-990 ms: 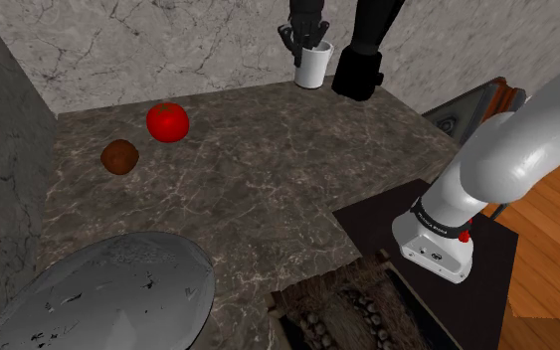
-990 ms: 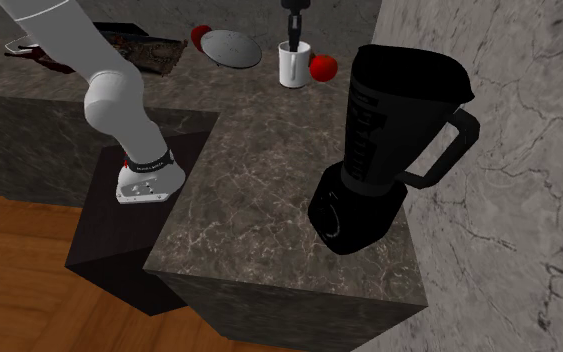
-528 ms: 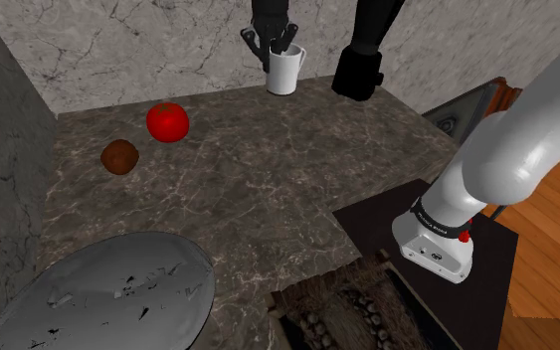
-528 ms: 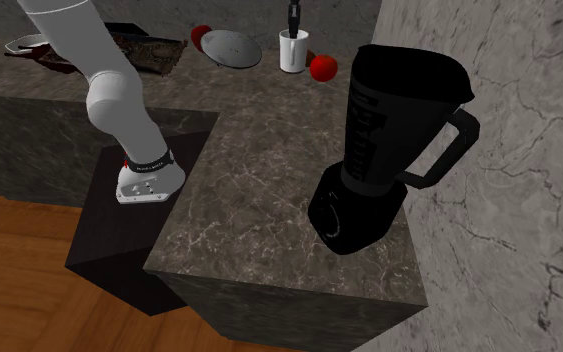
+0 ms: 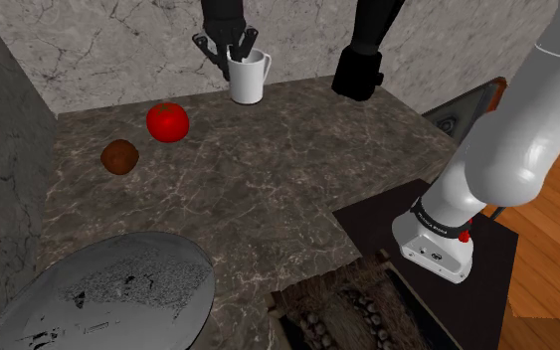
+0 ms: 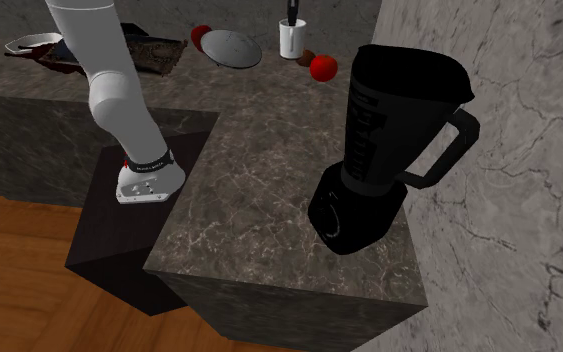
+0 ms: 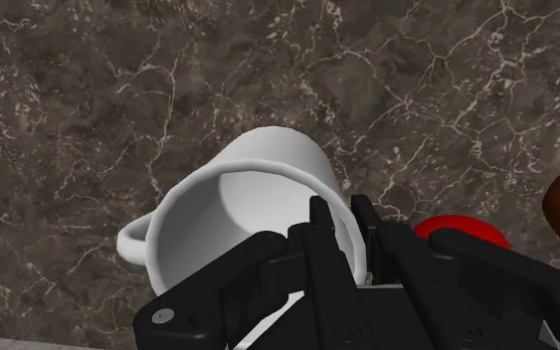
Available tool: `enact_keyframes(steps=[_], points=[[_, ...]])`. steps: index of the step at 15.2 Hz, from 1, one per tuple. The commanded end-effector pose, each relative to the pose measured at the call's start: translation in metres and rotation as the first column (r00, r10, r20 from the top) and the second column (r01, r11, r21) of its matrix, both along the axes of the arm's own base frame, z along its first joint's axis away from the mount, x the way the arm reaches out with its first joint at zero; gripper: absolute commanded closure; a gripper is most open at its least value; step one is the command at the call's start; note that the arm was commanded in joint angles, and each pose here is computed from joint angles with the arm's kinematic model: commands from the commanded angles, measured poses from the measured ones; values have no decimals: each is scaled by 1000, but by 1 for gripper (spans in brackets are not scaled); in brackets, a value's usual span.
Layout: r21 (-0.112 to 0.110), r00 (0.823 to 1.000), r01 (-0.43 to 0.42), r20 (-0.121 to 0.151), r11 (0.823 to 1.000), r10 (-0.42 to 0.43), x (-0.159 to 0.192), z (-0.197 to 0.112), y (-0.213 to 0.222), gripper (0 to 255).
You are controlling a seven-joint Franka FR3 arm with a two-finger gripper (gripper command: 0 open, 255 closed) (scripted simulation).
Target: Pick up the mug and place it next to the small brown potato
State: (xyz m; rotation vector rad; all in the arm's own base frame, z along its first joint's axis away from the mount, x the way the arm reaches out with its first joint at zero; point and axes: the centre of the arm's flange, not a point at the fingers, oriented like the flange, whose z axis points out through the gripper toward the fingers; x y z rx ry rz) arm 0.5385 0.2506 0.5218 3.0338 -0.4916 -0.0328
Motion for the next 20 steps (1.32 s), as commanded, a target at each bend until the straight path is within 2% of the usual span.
enact_keyframes(steps=[1,10,20], points=[[1,1000,1,0,1000,-1,8,1,27,255],[1,1000,2,0,1000,-2,42,2,142,255],[1,1000,1,0,1000,-1,42,-51,142,255]])
